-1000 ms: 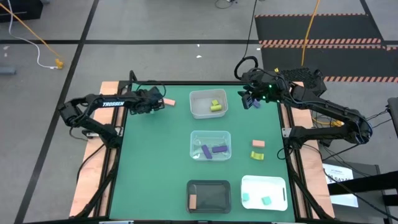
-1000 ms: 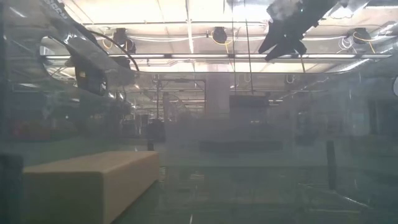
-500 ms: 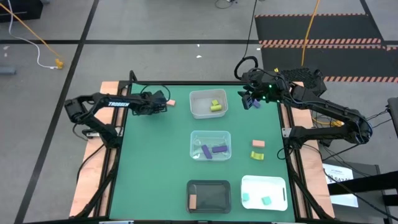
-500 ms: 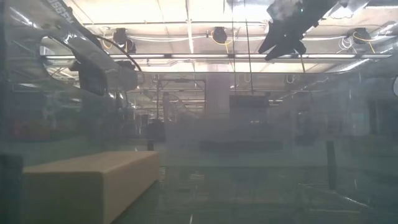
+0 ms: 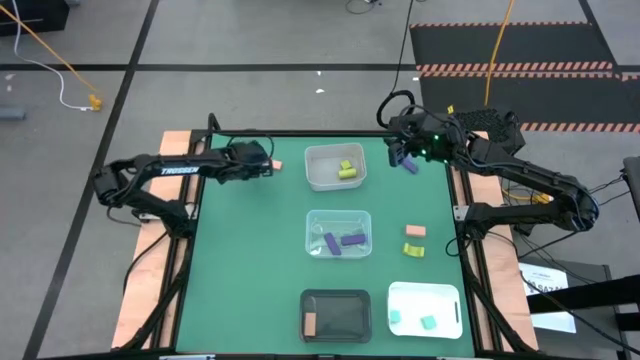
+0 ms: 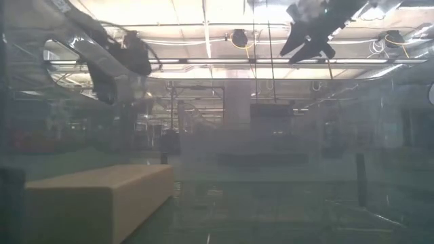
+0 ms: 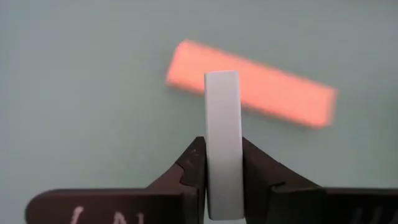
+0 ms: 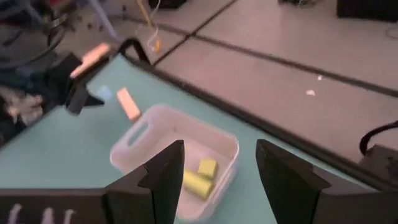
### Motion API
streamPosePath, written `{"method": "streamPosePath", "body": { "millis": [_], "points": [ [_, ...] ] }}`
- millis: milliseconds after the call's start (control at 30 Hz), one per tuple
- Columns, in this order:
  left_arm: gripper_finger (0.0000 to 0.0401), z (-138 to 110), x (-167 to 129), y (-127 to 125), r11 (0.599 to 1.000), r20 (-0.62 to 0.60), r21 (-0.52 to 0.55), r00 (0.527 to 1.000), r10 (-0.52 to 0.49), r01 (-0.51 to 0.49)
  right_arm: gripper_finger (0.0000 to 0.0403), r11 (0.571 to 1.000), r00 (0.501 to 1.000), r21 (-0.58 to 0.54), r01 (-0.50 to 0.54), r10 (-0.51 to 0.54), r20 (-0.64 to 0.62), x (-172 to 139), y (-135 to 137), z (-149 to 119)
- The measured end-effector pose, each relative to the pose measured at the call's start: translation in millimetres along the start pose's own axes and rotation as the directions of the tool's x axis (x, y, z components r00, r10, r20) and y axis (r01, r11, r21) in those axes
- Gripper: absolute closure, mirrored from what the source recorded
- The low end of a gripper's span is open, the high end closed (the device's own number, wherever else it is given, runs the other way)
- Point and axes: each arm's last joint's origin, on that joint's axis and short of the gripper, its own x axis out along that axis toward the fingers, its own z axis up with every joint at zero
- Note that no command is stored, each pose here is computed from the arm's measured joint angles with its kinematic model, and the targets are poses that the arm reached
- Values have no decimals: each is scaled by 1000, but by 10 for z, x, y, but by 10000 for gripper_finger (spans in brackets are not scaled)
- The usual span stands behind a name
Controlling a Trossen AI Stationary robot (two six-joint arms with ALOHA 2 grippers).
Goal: Sort & place blocks by color
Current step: Put the blue block into the white bin
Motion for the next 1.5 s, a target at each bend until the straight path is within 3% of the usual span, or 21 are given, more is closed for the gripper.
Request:
{"method": "streamPosePath", "body": {
  "millis": [133, 233, 367, 467, 533, 667, 900, 1133, 1333, 1500],
  "points": [
    [344, 138, -260, -147, 987, 110, 45, 981, -157, 153, 213, 998, 997, 42, -36, 33, 71, 51, 16, -1],
    [344, 217, -504, -330, 930, 211, 115, 906, -366, 349, 213, 984, 986, 118, -136, 123, 113, 118, 34, -42],
    [344, 242, -806, -603, 758, 289, 254, 701, -652, 601, 213, 939, 955, 214, -269, 230, 190, 209, 47, -113],
    [344, 199, -988, -752, 617, 304, 309, 539, -785, 724, 213, 884, 907, 250, -396, 334, 255, 289, 83, -128],
    [344, 148, -1046, -840, 555, 311, 323, 468, -827, 766, 211, 847, 879, 259, -465, 405, 252, 373, 119, -140],
    [344, 18, -1104, -962, 464, 285, 333, 382, -879, 821, 194, 797, 834, 252, -549, 501, 233, 575, 249, -192],
    [344, -211, -1101, -1070, 417, 206, 287, 370, -906, 862, 152, 743, 794, 282, -607, 550, 259, 840, 356, -260],
    [344, -339, -1081, -1139, 395, 167, 235, 364, -916, 888, 145, 650, 729, 332, -684, 622, 285, 973, 432, -294],
    [344, -386, -995, -1297, 401, 150, 196, 377, -914, 895, 146, 634, 722, 359, -685, 656, 219, 1069, 600, -446],
    [344, -388, -969, -1400, 400, 140, 197, 378, -915, 895, 148, 614, 698, 341, -712, 674, 243, 1087, 684, -468]
  ]
}}
